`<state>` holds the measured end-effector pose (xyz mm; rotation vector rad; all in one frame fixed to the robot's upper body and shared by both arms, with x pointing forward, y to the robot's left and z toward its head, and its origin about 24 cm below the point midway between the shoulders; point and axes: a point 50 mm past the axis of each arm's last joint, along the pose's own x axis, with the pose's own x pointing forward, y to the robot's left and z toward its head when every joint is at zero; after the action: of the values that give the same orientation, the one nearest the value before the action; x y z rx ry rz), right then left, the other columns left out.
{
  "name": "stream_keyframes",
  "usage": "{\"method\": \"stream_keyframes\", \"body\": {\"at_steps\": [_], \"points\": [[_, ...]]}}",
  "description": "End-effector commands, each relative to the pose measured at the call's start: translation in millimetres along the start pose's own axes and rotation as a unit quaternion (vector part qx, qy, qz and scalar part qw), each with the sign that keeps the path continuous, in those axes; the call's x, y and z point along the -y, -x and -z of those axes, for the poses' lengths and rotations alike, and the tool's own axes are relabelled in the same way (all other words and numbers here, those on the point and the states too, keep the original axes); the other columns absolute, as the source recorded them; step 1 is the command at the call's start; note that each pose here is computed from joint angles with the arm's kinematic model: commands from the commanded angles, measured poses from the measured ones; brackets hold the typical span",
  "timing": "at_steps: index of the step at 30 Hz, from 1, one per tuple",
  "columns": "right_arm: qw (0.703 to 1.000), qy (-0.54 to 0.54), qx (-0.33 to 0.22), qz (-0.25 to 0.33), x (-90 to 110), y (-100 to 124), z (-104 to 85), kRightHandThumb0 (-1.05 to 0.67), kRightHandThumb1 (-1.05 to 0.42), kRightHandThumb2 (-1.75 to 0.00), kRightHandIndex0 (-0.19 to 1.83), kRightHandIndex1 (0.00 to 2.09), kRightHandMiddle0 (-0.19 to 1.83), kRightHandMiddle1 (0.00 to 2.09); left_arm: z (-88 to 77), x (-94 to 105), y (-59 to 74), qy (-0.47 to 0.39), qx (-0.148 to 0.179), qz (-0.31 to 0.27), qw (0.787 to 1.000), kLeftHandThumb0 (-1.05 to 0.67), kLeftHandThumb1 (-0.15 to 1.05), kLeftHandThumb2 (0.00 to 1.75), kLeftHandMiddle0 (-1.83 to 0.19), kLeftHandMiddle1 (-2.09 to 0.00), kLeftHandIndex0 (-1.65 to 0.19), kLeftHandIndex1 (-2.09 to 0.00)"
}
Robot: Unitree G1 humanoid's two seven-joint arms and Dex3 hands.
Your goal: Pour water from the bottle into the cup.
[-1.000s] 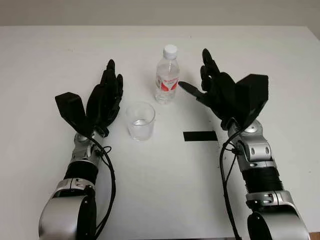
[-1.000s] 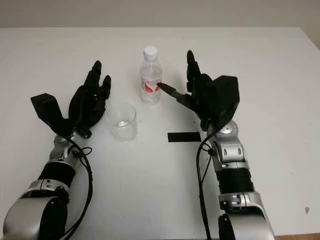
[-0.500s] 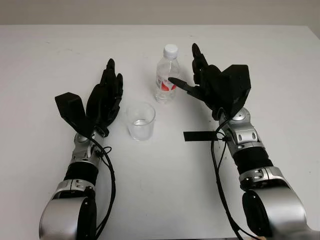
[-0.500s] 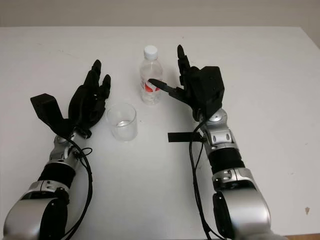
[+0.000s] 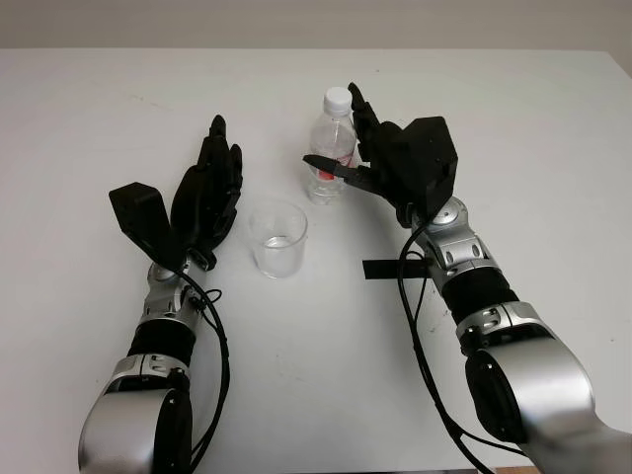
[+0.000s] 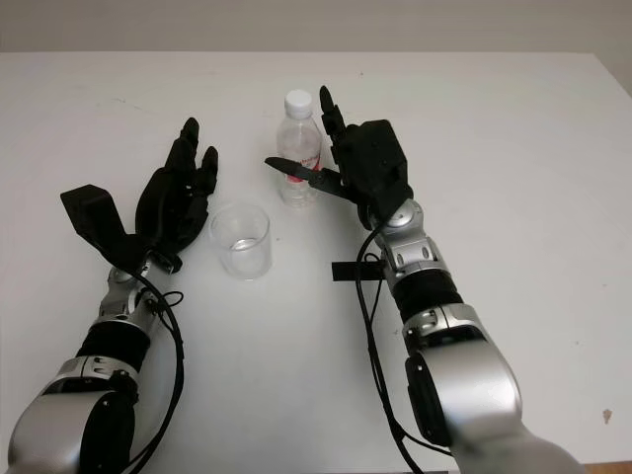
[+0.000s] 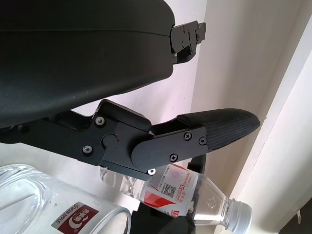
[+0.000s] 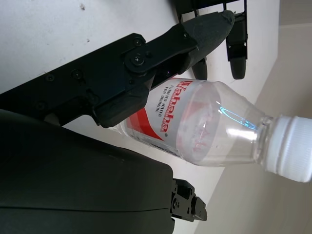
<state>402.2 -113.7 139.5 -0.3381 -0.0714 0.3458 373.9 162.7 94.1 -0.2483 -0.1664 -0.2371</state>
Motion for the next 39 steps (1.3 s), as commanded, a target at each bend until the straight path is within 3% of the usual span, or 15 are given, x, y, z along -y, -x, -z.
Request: {"method": "stream_keyframes", "body": {"at_steps": [1, 6, 10, 13, 14, 15, 16, 17, 19, 21, 24, 30, 39], "points": [[1.0, 0.011, 0.021, -0.005, -4, -6, -13.1, -0.99, -0.91, -0.06, -0.19, 0.0, -0.19, 0.0, 17.3, -1.7, 10.0, 0.009, -0.028, -0.011, 1.0, -0.83, 1.05, 0.66, 0.19, 0.0, 0.19, 0.0], [1.0, -0.002, 0.014, -0.006, -9, -9, -11.7, -1.0, -0.9, -0.05, -0.19, 0.0, -0.19, 0.0, 17.4, -1.1, 10.7, 0.011, -0.026, -0.013, 1.0, -0.84, 1.05, 0.65, 0.19, 0.0, 0.19, 0.0], [0.998, -0.051, 0.012, 0.027, -13, -11, -6.8, -0.97, -0.87, -0.04, -0.19, 0.0, -0.19, 0.0, 16.9, -2.5, 12.4, 0.012, -0.023, -0.013, 1.0, -0.83, 1.05, 0.65, 0.19, 0.0, 0.19, 0.0], [0.993, -0.089, 0.005, 0.08, -16, -12, -2.1, -0.87, -0.86, -0.05, -0.08, 0.06, -0.02, 0.09, 16.7, -4.1, 14.1, 0.01, -0.022, -0.015, 1.0, -0.84, 1.05, 0.65, 0.19, 0.0, 0.19, 0.0], [0.991, -0.097, 0.0, 0.092, -17, -12, -0.8, -0.82, -0.86, -0.05, 0.05, 0.13, 0.1, 0.16, 16.6, -4.3, 14.4, 0.01, -0.022, -0.016, 1.0, -0.84, 1.05, 0.65, 0.19, 0.0, 0.19, 0.0], [0.989, -0.104, -0.006, 0.101, -17, -12, 0.5, -0.8, -0.86, -0.05, 0.1, 0.25, 0.14, 0.32, 16.4, -4.5, 14.7, 0.008, -0.021, -0.016, 1.0, -0.84, 1.05, 0.65, 0.19, 0.0, 0.19, 0.0], [0.988, -0.109, -0.011, 0.109, -18, -12, 1.7, -0.77, -0.86, -0.05, 0.06, 0.59, 0.08, 0.7, 16.2, -4.7, 15.0, 0.008, -0.02, -0.015, 1.0, -0.84, 1.05, 0.65, 0.19, 0.0, 0.19, 0.0], [0.986, -0.116, -0.016, 0.115, -17, -12, 2.8, -0.73, -0.87, -0.05, 0.01, 1.07, 0.01, 1.18, 16.0, -4.9, 15.2, 0.007, -0.02, -0.015, 1.0, -0.83, 1.05, 0.66, 0.19, 0.0, 0.19, 0.0], [0.983, -0.136, -0.022, 0.123, -17, -12, 5.4, -0.66, -0.88, -0.05, 0.1, 1.46, 0.09, 1.56, 15.9, -5.2, 15.4, 0.008, -0.019, -0.015, 1.0, -0.83, 1.05, 0.66, 0.19, 0.0, 0.19, 0.0], [0.982, -0.142, -0.023, 0.125, -17, -12, 7.9, -0.62, -0.9, -0.06, 0.31, 1.67, 0.27, 1.77, 16.0, -5.1, 15.5, 0.007, -0.019, -0.016, 1.0, -0.84, 1.05, 0.65, 0.19, 0.0, 0.19, 0.0], [0.982, -0.139, -0.029, 0.124, -18, -11, 10.3, -0.61, -0.94, -0.06, 0.54, 1.75, 0.45, 1.9, 16.0, -4.6, 15.6, 0.007, -0.019, -0.016, 1.0, -0.84, 1.05, 0.65, 0.19, 0.0, 0.19, 0.0], [0.984, -0.133, -0.028, 0.114, -20, -11, 10.6, -0.55, -1.02, -0.07, 0.87, 1.85, 0.67, 1.95, 15.7, -4.6, 15.7, 0.008, -0.017, -0.016, 1.0, -0.84, 1.05, 0.65, 0.19, 0.0, 0.19, 0.0], [0.986, -0.128, -0.022, 0.101, -20, -11, 10.2, -0.53, -1.05, -0.1, 0.95, 1.92, 0.74, 2.07, 15.6, -4.5, 15.0, 0.007, -0.018, -0.019, 1.0, -0.83, 1.05, 0.64, 0.19, 0.0, 0.19, 0.0]]}}
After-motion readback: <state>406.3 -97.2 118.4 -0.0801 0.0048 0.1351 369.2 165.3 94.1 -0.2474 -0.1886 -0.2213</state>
